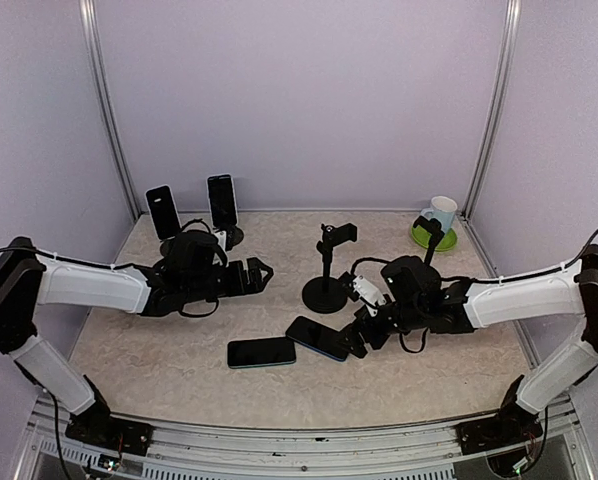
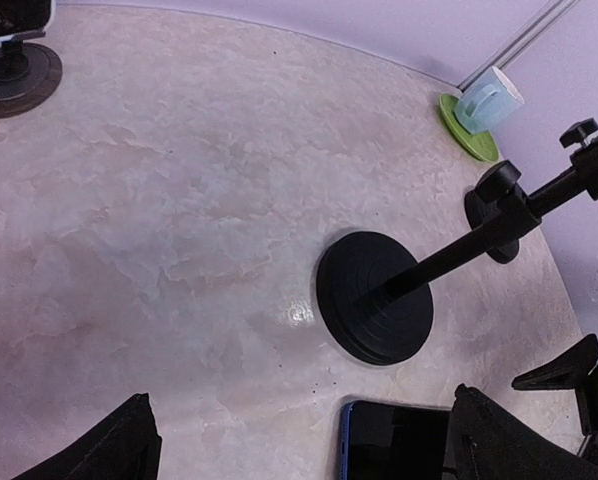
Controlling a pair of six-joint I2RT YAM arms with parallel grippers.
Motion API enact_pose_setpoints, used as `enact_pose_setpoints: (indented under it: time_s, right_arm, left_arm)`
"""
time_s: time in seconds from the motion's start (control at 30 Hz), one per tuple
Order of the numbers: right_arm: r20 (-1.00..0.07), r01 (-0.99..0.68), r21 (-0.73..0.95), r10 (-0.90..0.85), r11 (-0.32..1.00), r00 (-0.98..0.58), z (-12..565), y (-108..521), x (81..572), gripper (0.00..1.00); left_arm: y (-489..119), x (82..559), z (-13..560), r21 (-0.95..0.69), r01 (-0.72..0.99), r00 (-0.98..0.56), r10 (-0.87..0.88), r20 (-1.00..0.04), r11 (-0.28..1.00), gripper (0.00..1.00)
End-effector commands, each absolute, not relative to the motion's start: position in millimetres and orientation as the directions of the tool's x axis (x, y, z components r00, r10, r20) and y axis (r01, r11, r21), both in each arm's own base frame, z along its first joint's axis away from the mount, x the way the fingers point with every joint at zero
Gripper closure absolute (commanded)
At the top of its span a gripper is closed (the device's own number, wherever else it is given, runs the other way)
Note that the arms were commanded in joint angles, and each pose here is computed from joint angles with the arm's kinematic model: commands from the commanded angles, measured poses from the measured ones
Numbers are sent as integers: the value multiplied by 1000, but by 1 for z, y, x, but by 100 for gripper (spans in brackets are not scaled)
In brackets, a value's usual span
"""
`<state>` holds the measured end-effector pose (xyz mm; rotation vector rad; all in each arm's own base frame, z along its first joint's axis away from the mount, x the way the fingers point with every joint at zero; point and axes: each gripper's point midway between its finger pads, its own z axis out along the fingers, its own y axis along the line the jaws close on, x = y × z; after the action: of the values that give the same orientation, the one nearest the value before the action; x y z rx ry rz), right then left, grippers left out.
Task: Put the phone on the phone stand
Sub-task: Move the phone to the phone.
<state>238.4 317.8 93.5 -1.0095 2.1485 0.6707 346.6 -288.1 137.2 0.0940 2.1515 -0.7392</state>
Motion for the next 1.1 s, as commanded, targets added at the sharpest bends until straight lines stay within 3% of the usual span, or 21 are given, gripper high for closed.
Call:
enact_pose_setpoints:
  time_s: [0.0, 0.57, 1.07]
  right_arm:
    - [-714, -782, 119, -494, 612, -496, 79, 322, 247, 0]
    - [-573, -798, 102, -620, 594, -535, 30, 322, 237, 0]
    - [-512, -818, 94, -678, 567, -528, 5, 321, 228, 3]
  left_arm:
    - [-305, 351, 130, -519, 342, -664, -189, -723, 783, 1]
    - [-331, 356, 87, -566, 350, -734, -157, -661, 747, 1]
    - [-326, 361, 111, -537, 363, -695, -163, -700, 761, 1]
